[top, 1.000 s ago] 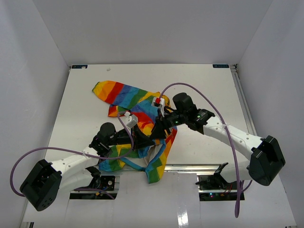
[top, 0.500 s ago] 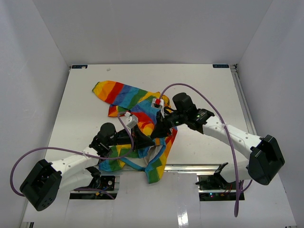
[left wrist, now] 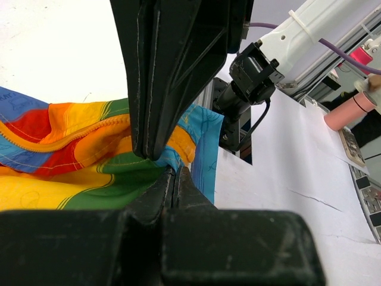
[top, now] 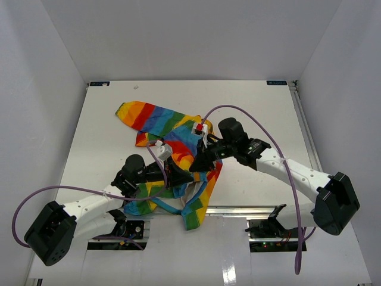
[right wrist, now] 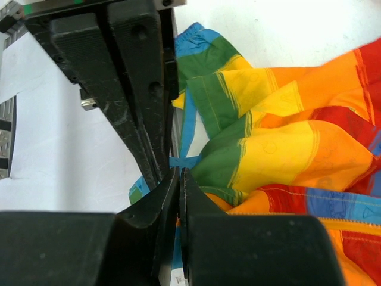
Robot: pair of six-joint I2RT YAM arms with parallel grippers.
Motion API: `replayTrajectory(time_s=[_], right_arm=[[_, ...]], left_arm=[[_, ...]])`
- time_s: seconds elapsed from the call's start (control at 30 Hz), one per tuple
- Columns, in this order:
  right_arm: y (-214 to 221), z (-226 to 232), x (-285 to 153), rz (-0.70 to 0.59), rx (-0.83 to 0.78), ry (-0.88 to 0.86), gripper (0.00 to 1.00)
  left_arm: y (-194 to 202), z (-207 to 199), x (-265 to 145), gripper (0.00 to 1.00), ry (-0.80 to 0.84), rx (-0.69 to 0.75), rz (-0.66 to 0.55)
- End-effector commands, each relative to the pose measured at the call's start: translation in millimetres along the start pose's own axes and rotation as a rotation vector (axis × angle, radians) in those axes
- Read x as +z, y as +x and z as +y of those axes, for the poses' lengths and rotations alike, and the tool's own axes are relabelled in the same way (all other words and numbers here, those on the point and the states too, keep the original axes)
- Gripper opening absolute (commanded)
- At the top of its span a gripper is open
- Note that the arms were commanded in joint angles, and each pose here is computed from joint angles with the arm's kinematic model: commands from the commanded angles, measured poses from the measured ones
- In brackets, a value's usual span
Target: Zip up the jacket
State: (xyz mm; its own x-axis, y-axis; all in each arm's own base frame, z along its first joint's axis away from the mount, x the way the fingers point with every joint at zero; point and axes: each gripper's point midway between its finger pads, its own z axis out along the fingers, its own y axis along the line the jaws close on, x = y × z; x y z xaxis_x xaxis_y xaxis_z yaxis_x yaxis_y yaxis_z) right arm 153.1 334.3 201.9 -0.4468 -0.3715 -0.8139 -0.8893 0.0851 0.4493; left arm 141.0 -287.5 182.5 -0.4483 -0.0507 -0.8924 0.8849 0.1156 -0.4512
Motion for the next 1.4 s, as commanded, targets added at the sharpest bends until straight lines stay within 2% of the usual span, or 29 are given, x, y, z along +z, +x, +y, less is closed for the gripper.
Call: replayTrajectory(time_s=[0.0,0.13,0.3,0.57,0.73,0.8,0.9,1.07,1.2,1.37], right_arm=[[-18,-25,-13,-0.058,0.014,0.190,0.08],[-31,-34,-31,-0.064,0.013,0.323,0.08],[-45,-28,-51,-0.106,-0.015,0.397,0.08],[-47,-26,-53,-0.184,-0.025,0.395,0.08],[-36,-24,-47,-0.168,-0.023,0.359,0.08],[-32,-17,-42,-0.145,-0.046,0.301,0.11],[-30,-5,-34,-0.116,-0.074,0.200,0.32],[-30,9,-20,-0.050,-0.106,0.043,0.49],[-23,1,-15,-0.010,-0.111,0.041,0.54],[-19,4,-18,-0.032,-0.151,0.041,0.58]], left_arm=[[-4,-3,-2,0.00,-0.003,0.021,-0.016],[-4,-3,-1,0.00,-0.002,0.023,-0.015],[-4,-3,-1,0.00,0.002,0.028,-0.016],[-4,-6,0,0.00,0.024,0.030,-0.012],[-4,-6,0,0.00,0.027,0.031,-0.011],[-3,-7,0,0.00,0.034,0.035,-0.011],[-2,-9,0,0.00,0.046,0.036,-0.006],[1,-8,0,0.00,0.052,0.034,0.001],[0,-9,-1,0.00,0.048,0.037,-0.004],[1,-7,0,0.00,0.041,0.035,-0.001]])
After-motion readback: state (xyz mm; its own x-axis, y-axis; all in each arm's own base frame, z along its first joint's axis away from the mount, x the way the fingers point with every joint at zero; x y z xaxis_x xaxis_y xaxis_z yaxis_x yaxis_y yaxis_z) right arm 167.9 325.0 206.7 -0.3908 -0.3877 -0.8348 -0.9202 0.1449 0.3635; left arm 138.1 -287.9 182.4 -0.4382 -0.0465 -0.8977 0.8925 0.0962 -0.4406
